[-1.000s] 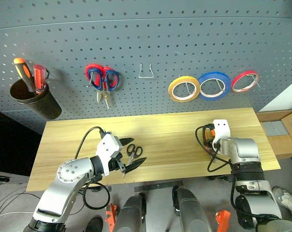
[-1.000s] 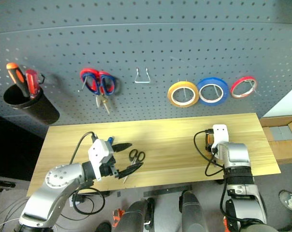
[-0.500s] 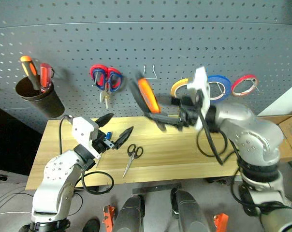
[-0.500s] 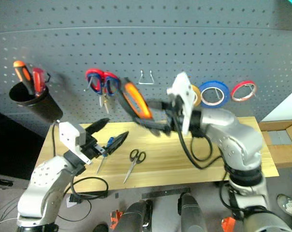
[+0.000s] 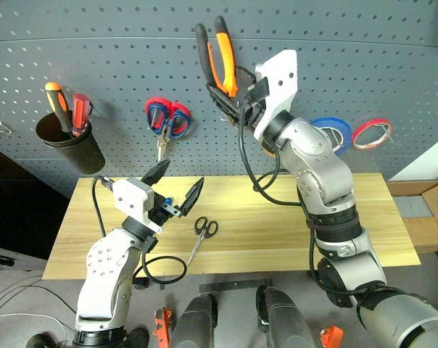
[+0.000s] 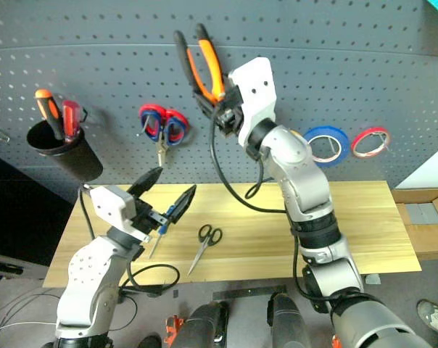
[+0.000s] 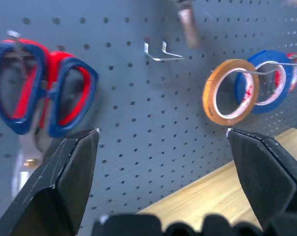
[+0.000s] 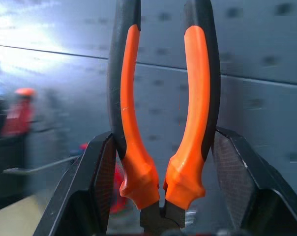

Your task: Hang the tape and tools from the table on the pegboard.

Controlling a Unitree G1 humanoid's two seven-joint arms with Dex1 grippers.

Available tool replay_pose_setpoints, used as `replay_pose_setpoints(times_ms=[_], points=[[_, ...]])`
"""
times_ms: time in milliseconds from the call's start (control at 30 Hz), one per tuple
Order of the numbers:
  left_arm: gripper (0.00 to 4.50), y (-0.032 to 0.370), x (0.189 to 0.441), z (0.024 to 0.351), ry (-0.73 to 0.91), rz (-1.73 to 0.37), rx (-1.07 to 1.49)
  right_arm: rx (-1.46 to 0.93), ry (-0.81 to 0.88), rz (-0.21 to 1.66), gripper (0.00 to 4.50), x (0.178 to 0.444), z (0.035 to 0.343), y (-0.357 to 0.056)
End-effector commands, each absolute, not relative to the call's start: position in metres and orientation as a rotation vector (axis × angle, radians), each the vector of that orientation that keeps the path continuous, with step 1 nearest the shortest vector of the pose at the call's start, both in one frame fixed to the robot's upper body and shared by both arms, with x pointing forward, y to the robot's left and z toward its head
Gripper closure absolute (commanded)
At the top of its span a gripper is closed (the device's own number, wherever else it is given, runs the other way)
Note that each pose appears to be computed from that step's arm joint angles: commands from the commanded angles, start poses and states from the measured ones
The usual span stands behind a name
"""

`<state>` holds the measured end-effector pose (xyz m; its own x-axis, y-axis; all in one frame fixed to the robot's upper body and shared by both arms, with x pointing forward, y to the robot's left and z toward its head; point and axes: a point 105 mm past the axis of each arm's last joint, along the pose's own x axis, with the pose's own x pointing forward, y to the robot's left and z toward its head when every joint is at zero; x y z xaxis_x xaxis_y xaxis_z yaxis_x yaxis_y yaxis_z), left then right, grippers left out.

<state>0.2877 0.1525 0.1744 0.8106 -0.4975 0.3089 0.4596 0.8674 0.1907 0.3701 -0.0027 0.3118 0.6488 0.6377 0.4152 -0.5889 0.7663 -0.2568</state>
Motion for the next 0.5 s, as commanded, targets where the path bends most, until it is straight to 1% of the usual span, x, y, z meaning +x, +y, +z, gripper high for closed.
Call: replay_pose_setpoints(times_ms=[33,133,233,433,500], points=[[0.05,0.149,0.285,0.186,-0.414,-0.518,0.094,-0.089,-0.639,0.638,2.09,0.368,0.338,-0.005],[0.05,0.152,0.285,0.182,-0.389,-0.51,0.087,-0.064,-0.636,0.638,2.09,0.371,0.332,-0.002],[0.05,0.153,0.283,0.177,-0.37,-0.518,0.094,-0.057,-0.659,0.611,2.09,0.373,0.333,0.0],[0.05,0.153,0.282,0.178,-0.37,-0.508,0.082,-0.036,-0.69,0.583,2.09,0.378,0.334,0.005],[0.05,0.154,0.282,0.178,-0.369,-0.506,0.084,-0.032,-0.69,0.58,2.09,0.38,0.331,0.008]])
